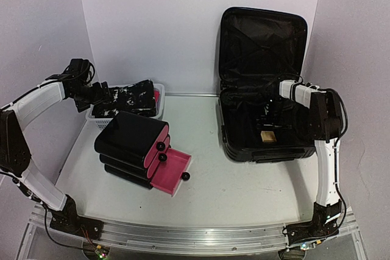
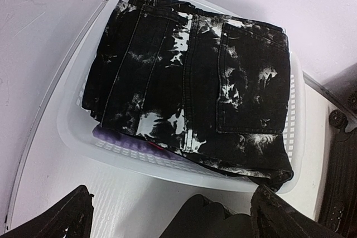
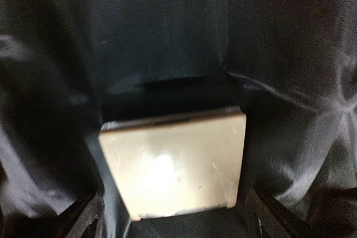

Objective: Open, take out, and arrange the luggage

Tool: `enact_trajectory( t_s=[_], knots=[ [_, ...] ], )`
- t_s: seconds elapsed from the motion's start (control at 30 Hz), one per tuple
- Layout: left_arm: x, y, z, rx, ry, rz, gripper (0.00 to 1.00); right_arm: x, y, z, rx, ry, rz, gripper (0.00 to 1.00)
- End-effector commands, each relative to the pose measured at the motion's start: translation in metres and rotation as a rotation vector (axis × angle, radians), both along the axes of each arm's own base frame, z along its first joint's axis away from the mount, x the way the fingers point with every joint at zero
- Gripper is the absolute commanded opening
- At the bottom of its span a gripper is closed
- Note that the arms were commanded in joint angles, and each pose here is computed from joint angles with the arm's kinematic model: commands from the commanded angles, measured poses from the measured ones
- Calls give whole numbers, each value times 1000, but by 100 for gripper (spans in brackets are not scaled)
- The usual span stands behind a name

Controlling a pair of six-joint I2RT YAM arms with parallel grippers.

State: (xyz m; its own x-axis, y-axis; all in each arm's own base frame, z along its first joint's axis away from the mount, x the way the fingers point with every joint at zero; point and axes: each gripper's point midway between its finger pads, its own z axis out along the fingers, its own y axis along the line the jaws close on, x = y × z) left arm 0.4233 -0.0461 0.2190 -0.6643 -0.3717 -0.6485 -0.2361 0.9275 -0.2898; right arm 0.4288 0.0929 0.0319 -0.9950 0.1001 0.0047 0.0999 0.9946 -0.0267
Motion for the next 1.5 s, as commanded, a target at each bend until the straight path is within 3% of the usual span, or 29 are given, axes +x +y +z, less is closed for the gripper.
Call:
enact_trajectory(
  t_s=[0.0,0.2,0.4,0.67,0.97,1.47],
  knots=[
    [4,-1,22,-18,-51,8,98,11,-6,1,-27,-19,10,89],
    [-2,1,24,-19,-55,18,98,8,-7,-3,-30,-6,24,82],
    [-9,1,25,-23,-60,17,98,5,-4,-1,-10,-3,30,68],
    [-16,-3,37,-41,-85,-14,99,6,-3,24,2,-61,49,61],
    [-33,-11,52,-99,-109,-49,99,0,-9,28,0,-65,8,85],
    [-45,-9,54,-121,-118,-18,99,10,-10,-11,5,-18,24,86]
  ],
)
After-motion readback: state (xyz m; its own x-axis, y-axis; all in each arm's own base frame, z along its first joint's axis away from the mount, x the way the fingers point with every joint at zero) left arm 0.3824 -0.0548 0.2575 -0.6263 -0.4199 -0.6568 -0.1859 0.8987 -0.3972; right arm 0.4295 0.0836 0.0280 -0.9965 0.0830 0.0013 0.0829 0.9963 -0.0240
